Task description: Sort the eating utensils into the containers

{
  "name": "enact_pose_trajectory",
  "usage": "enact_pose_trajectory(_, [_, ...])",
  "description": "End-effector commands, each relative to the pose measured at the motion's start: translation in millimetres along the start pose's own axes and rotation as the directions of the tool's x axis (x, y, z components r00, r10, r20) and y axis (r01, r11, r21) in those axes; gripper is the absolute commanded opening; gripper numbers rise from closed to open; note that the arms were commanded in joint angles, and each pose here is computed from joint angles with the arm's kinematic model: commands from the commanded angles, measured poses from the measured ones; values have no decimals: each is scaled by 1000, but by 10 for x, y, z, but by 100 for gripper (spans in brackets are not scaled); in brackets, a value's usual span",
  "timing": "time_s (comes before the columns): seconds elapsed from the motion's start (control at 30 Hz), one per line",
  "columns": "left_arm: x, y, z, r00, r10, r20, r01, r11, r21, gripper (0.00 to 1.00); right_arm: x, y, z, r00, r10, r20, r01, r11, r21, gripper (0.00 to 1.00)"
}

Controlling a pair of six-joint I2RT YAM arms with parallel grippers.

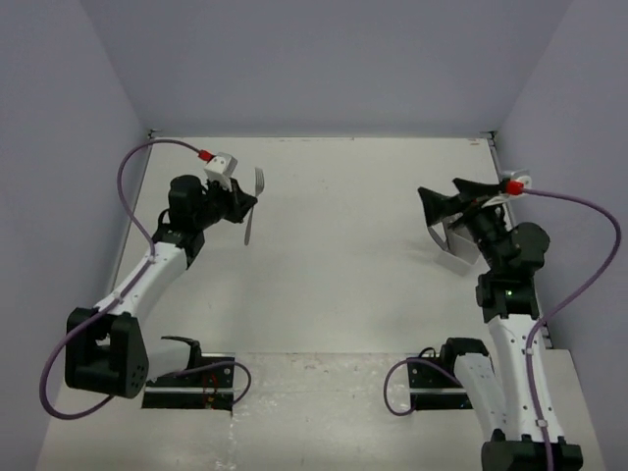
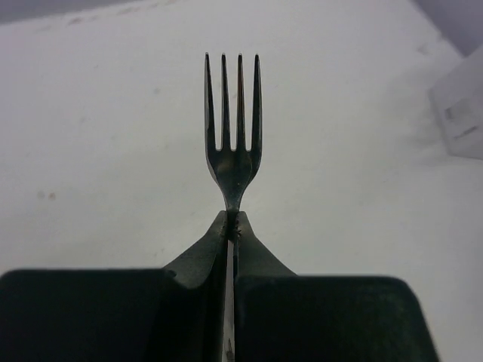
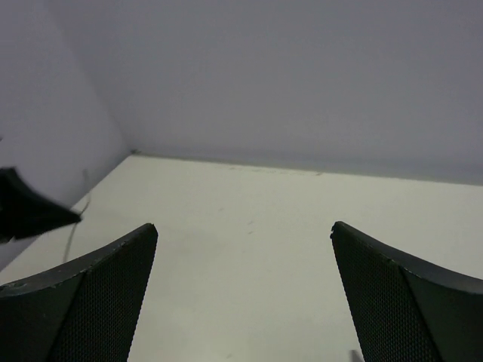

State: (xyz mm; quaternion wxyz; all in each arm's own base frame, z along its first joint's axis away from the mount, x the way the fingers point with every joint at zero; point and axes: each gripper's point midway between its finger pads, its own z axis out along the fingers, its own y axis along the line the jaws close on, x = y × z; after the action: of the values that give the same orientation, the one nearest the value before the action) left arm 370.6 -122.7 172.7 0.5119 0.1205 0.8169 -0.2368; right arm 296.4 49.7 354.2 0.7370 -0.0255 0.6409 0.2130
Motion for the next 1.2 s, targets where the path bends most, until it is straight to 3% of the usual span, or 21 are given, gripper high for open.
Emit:
enact_pose_trajectory(0.0, [-545,-748,-161,980,-6,197,-47,963,264,0,409,678,39,983,126,-137,-157,955,-253,99])
enact_pose_trajectory(0.1, [-670,-1166,-281,968,17,250,-108,929,354,0,572,1173,98,951,208,-229,-285,876,-389,99])
enact_pose_trajectory(0.23, [-888,-1493,-428,948,-22,318,-111,911,396,0,675,1736,172,936,216,-277,-333,796,-506,99])
enact_pose_trajectory(0.33, [-904,-1792,-571,939,8,343,-176,869,462,0,776,1909,319,917,246,-313,-376,793,-478,99])
enact_pose_trajectory(0.43, [-873,-2027,-692,933,23,358,-216,834,508,0,695,2011,487,875,372,-310,-479,758,-443,99])
enact_pose_trajectory(0.57, [-740,-2053,-616,945,42,325,-211,837,505,0,514,2070,602,839,474,-268,-544,726,-420,99])
enact_pose_trajectory(0.8, [-757,-2200,-569,945,39,324,-213,826,522,0,502,2306,646,850,450,-276,-528,731,-433,93])
enact_pose_trajectory(1.03, [-772,-2306,-509,948,48,313,-217,818,533,0,645,2254,760,852,444,-278,-519,784,-339,74])
enact_pose_trajectory(1.07, [-764,-2319,-504,948,47,313,-217,818,533,0,684,2234,766,852,441,-283,-517,795,-318,63])
enact_pose_trajectory(1.17, [-778,-2339,-503,948,38,316,-210,820,532,0,743,2221,777,863,419,-282,-492,823,-284,49])
